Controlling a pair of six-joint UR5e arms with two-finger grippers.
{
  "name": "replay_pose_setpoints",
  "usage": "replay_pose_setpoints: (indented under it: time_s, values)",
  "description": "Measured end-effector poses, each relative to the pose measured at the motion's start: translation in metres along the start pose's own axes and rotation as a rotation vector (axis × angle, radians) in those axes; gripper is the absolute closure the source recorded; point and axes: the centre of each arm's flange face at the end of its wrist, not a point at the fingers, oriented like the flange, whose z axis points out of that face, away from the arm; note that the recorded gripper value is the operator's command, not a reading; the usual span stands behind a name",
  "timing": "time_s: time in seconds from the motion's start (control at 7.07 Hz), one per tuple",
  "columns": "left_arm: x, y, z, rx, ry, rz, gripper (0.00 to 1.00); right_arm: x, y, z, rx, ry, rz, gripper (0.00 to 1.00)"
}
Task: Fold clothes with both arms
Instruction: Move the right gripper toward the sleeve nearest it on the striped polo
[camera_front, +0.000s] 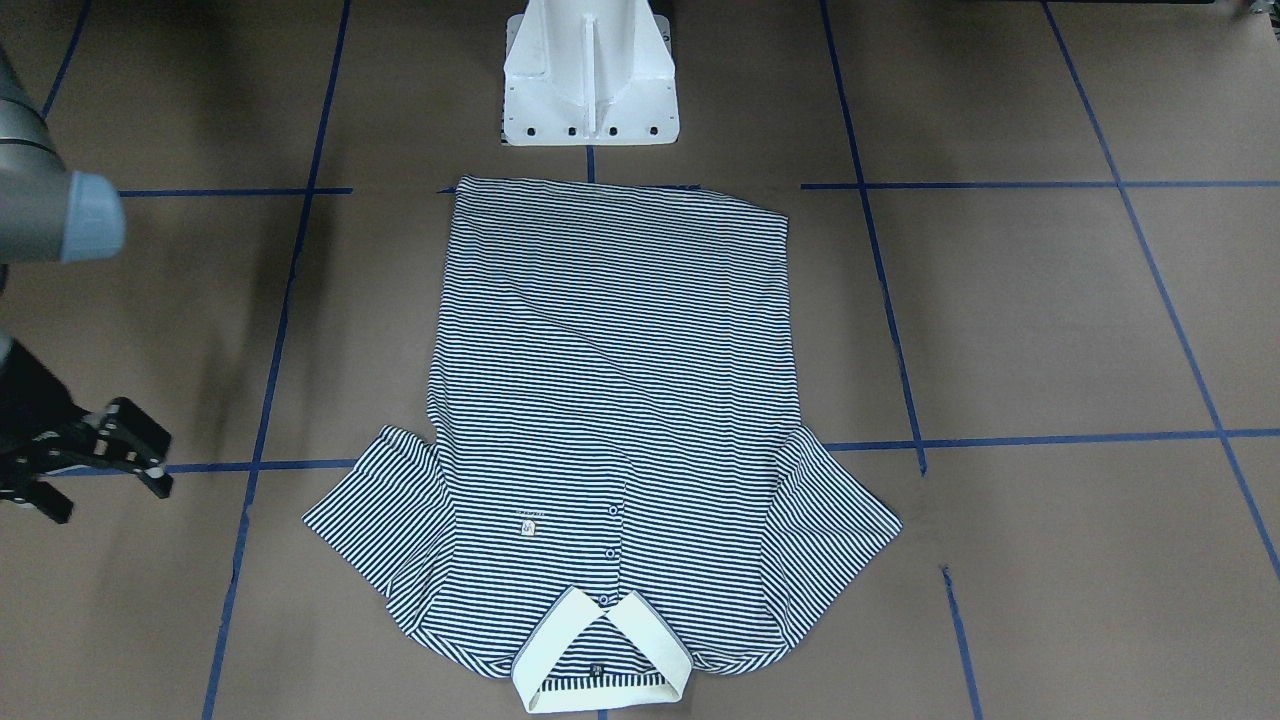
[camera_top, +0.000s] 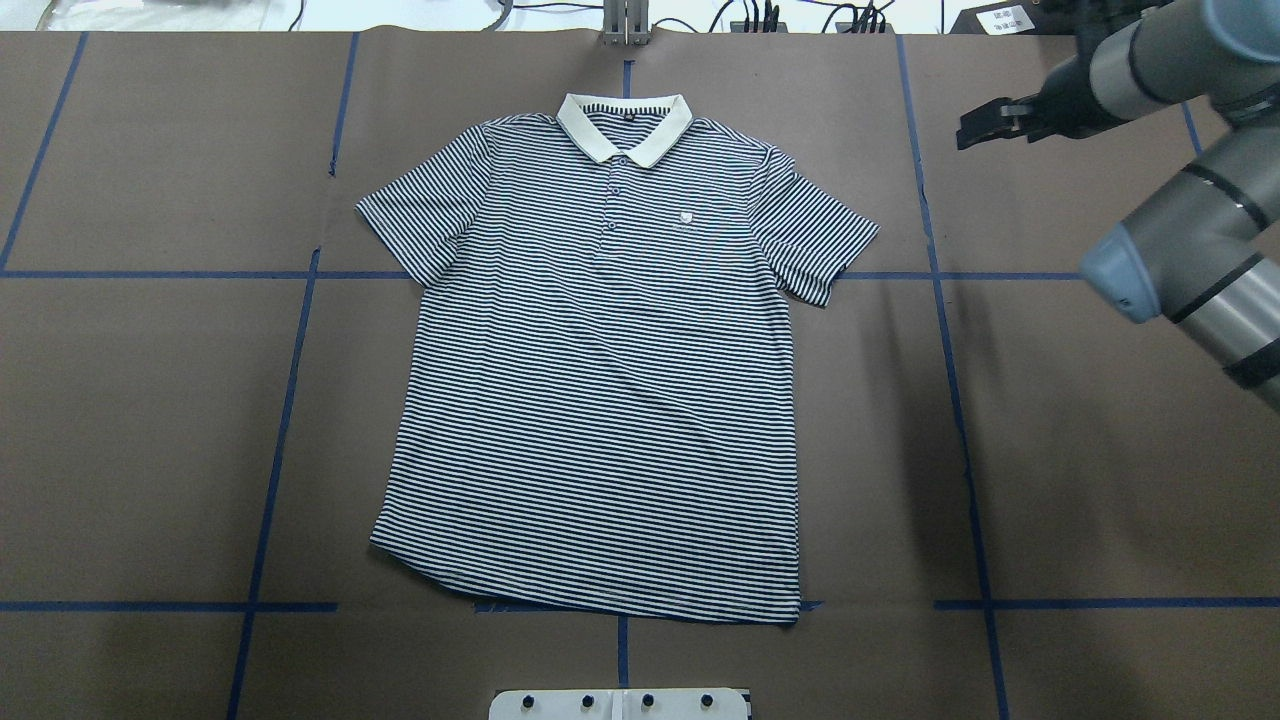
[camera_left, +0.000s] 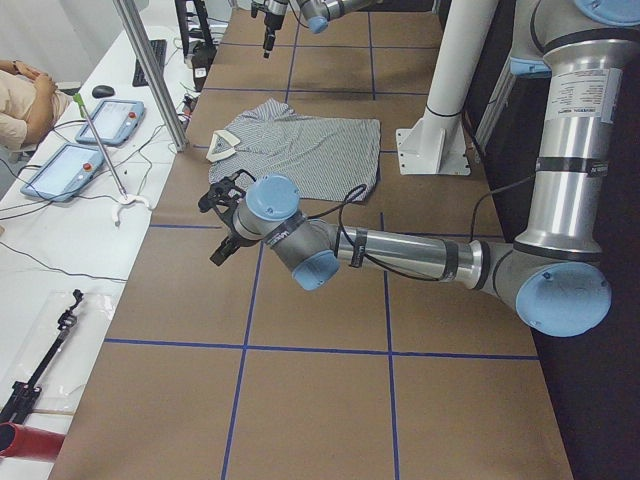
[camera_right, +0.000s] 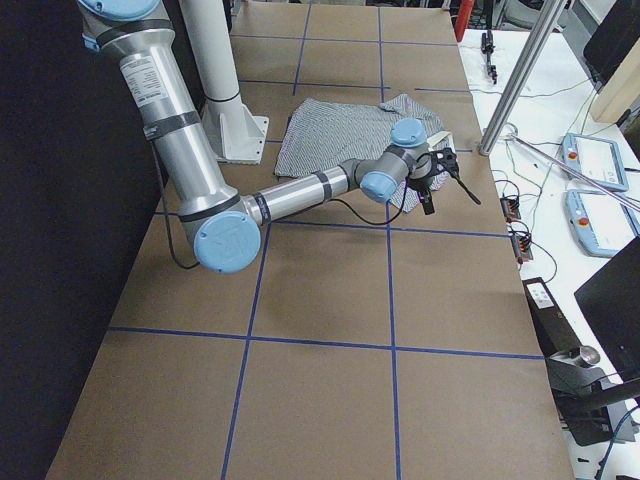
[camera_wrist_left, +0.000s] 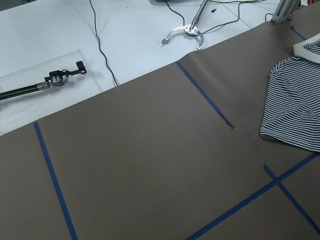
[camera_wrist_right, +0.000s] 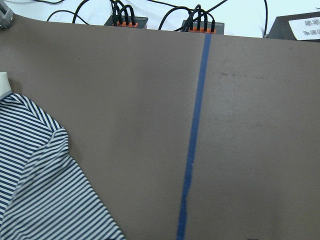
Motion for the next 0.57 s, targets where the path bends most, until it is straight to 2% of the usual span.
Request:
replay_pose_setpoints:
  time_s: [0.28, 0.57]
  values:
    - [0.002, 0.001, 0.003, -0.003, 0.005, 0.002, 0.0, -0.054, 0.026, 0.048, 0.028, 0.042, 0.043, 0.37]
    - [0.002, 0.001, 0.003, -0.004, 0.008, 0.002, 0.0, -0.057, 0.05, 0.092, 0.04, 0.05, 0.039, 0.43]
